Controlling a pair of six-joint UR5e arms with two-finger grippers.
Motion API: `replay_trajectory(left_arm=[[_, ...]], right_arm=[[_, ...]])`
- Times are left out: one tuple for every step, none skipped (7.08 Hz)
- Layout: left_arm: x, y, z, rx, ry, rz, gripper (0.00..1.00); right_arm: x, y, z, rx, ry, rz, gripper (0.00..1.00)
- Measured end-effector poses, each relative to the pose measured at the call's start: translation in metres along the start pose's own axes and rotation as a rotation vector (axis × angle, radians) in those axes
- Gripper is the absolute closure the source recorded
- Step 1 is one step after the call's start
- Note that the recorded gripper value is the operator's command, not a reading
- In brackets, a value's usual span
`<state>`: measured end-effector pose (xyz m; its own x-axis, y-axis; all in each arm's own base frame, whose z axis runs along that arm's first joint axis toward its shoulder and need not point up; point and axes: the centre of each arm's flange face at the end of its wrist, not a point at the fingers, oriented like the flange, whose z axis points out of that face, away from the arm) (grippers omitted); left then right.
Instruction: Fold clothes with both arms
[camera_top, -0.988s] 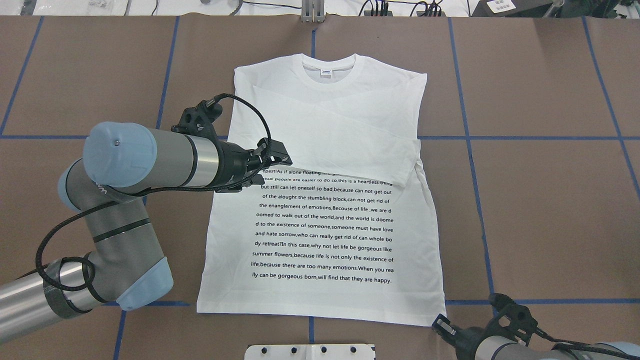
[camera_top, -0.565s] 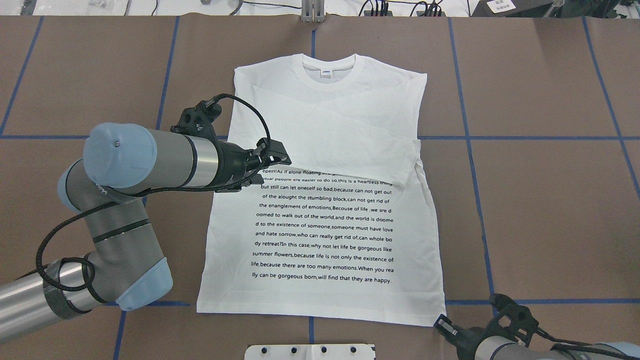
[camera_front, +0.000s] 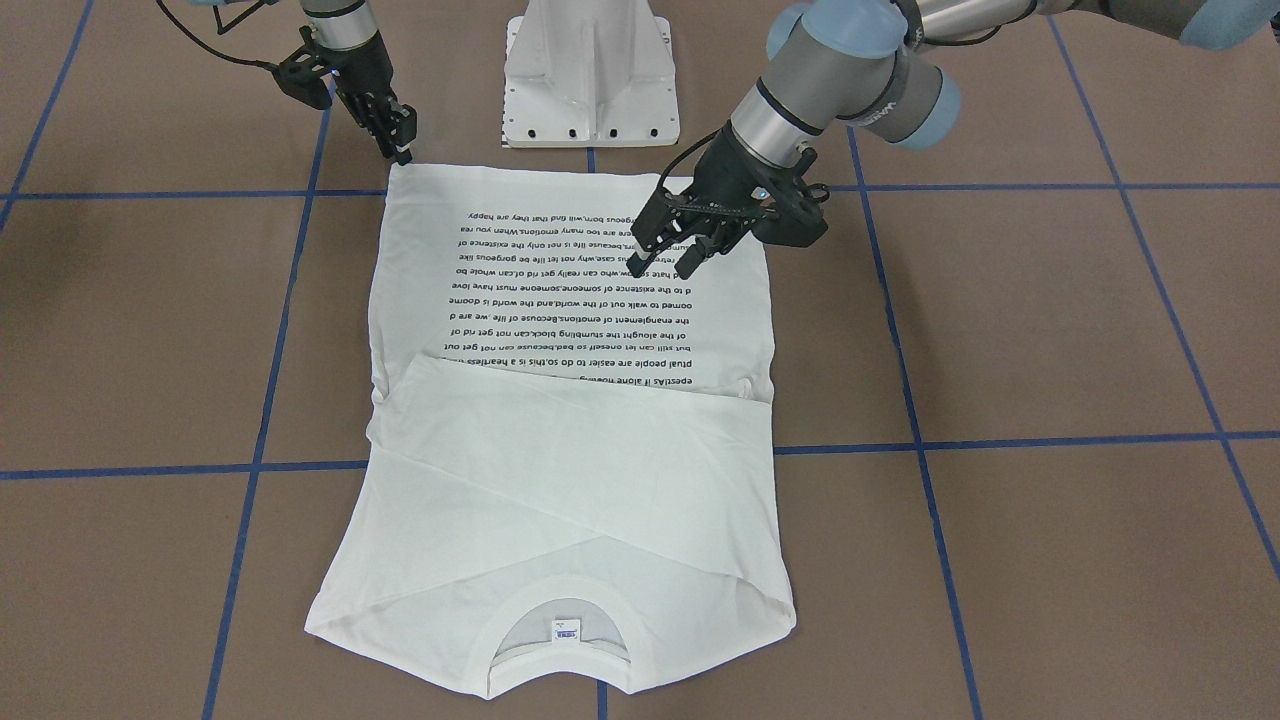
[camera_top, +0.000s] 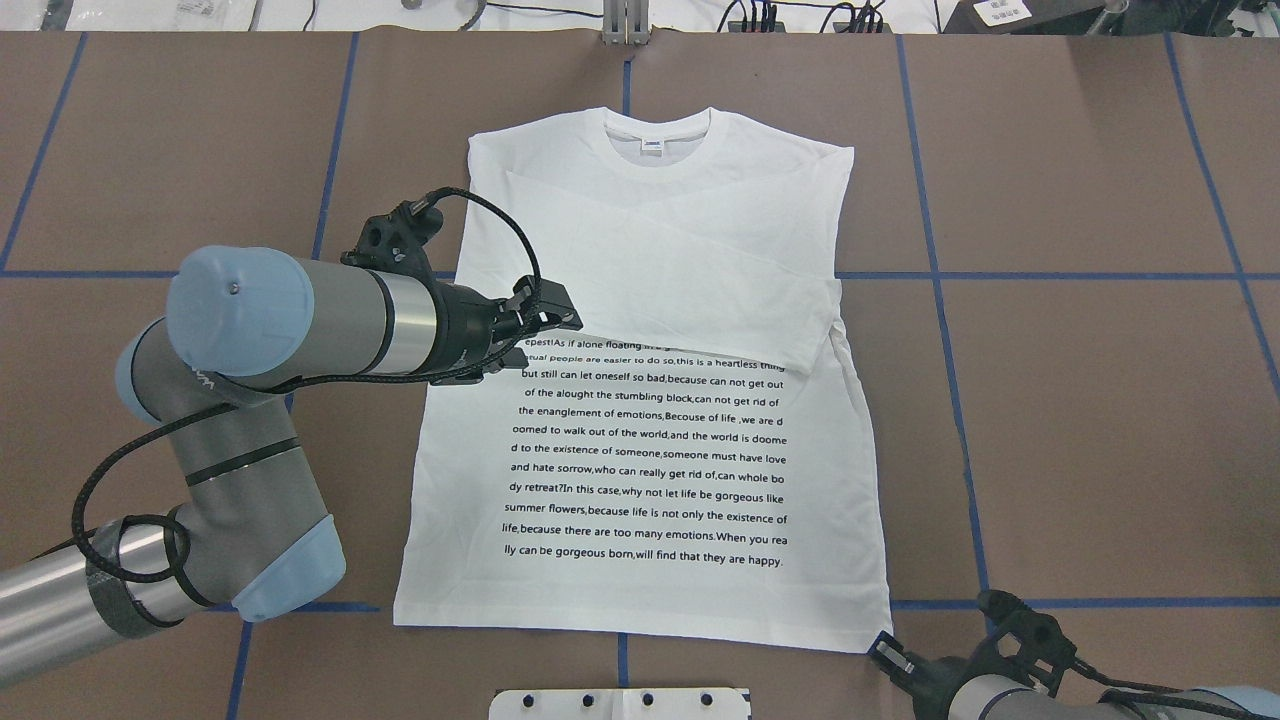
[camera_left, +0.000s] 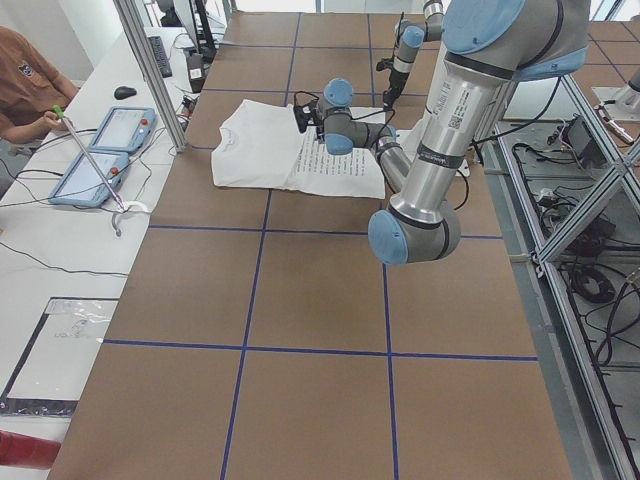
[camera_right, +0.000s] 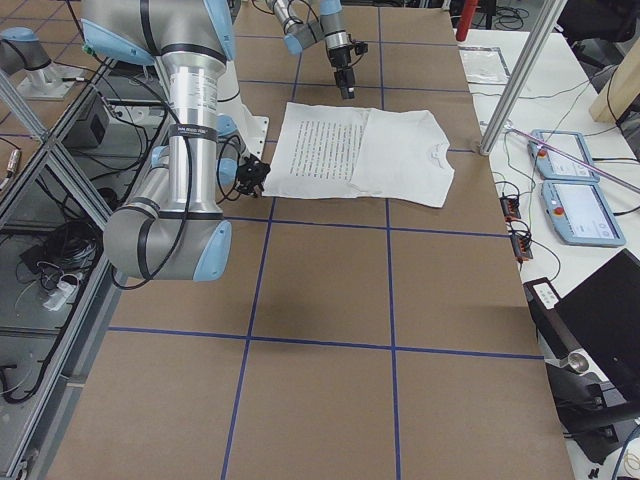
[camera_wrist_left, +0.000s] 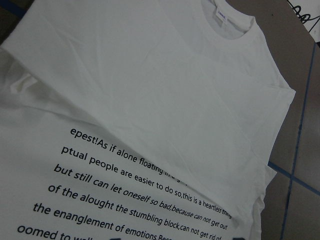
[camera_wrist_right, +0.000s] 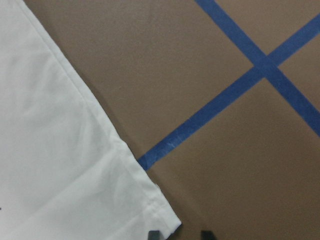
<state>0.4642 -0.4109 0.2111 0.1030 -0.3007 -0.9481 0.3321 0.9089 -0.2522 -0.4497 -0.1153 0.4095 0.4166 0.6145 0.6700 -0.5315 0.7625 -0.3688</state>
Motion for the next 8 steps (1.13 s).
replay_trajectory(left_arm=[[0.0000,0.0000,0.0000,0.000,0.000,0.000,0.21],[0.0000,0.0000,0.0000,0.000,0.000,0.000,0.21],[0.0000,0.0000,0.0000,0.000,0.000,0.000,0.21],[0.0000,-0.0001,-0.0001,0.000,0.000,0.000,0.21],[0.0002,-0.0004,-0.0003,0.001,0.000,0.000,0.21],[0.0007,-0.0004,-0.0011,0.001,0.002,0.000,0.21],[0.0009,-0.0003,-0.0017,0.001,0.003,0.000,0.21],[0.0010,-0.0002,-0.0022,0.001,0.003,0.000,0.21]], right_arm=[[0.0004,0.0002,0.0004,0.000,0.001,-0.001,0.60],[0.0007,0.0004,0.0007,0.000,0.002,-0.002,0.88],[0.0008,0.0006,0.0010,-0.001,0.003,-0.002,1.00],[0.0013,0.0011,0.0013,-0.002,0.005,-0.003,1.00],[0.0015,0.0013,0.0016,-0.002,0.005,-0.004,1.00],[-0.0006,0.0017,0.0011,-0.004,0.001,-0.001,1.00],[-0.0043,0.0023,-0.0014,-0.008,-0.005,0.004,1.00],[-0.0084,0.0021,-0.0053,-0.013,-0.014,0.009,1.00]])
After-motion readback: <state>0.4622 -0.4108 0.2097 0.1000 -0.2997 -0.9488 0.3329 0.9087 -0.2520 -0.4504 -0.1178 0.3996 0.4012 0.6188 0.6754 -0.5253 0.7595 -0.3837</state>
